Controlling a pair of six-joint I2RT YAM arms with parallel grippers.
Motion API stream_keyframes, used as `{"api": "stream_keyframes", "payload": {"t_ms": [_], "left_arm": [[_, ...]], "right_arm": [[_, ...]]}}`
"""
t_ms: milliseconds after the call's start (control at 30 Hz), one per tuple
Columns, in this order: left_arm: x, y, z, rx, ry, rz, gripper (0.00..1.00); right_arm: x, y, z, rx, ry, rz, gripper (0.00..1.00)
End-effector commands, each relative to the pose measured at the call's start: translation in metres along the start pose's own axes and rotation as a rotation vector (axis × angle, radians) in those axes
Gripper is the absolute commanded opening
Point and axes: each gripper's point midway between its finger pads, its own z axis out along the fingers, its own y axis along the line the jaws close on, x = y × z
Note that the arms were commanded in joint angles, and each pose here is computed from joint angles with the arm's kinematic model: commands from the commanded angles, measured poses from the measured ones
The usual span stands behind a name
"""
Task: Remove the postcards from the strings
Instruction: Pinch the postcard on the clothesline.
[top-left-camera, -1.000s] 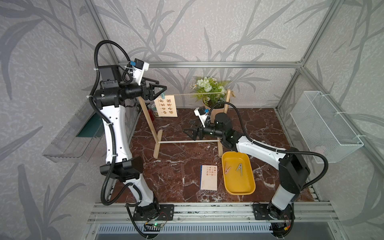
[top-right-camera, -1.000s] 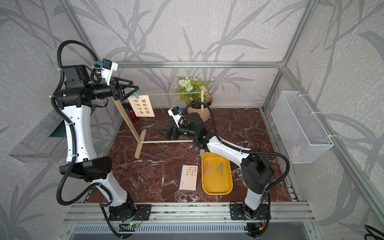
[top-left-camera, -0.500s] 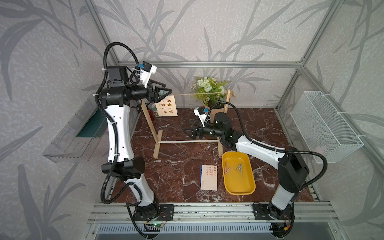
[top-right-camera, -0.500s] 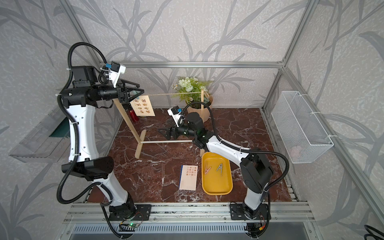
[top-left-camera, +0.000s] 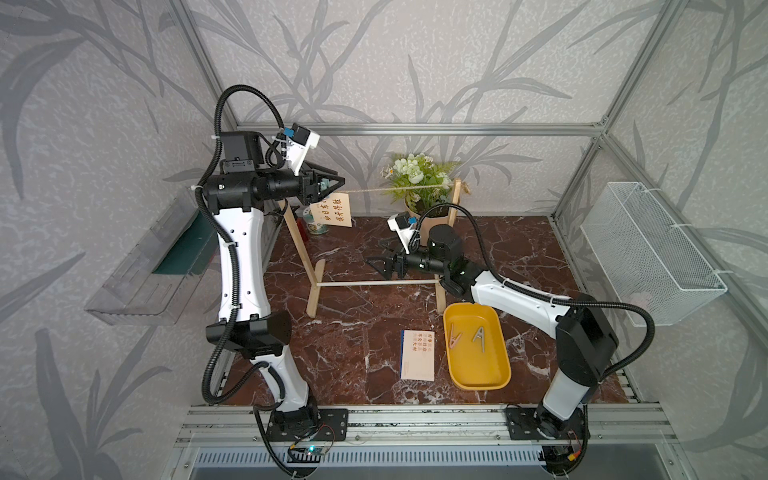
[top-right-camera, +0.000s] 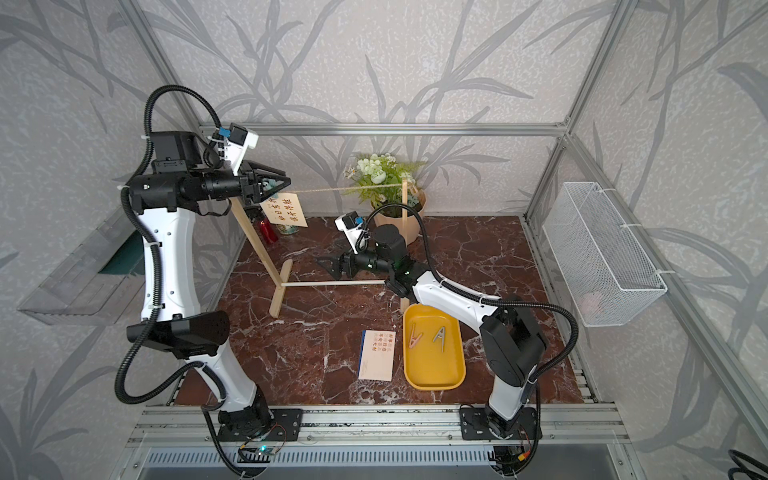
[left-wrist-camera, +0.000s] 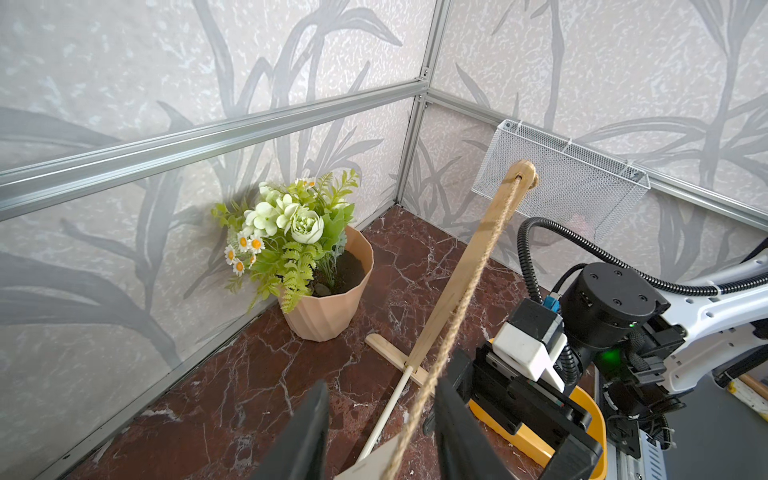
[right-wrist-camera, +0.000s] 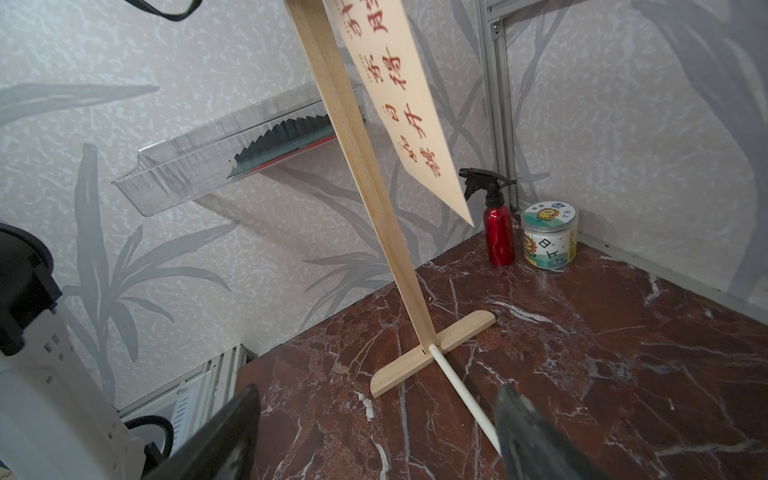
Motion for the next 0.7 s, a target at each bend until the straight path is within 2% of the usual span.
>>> {"api": "stream_keyframes", "payload": {"t_ms": [0,200,333,667], "left_arm": [[-0.004,-0.009,-0.003,0.006,-0.001,0.042,0.40],[-0.005,-0.009,-0.003,0.005,-0.002,0.047,0.38],[-0.004,-0.009,-0.002,0.007,-0.001,0.050,0.32],[-0.005,-0.009,0.001,-0.004,0.004,0.054,0.32]], "right_arm": [[-0.012,0.006,0.004,-0.012,-0.029,-0.031,0.86],[-0.012,0.008,0.007,-0.018,-0.032,-0.029,0.86],[-0.017,0.004,0.013,-0.010,-0.040,-0.030,0.87],[-0.076,0.009,0.037,-0.038,-0.201,-0.119,0.88]]}}
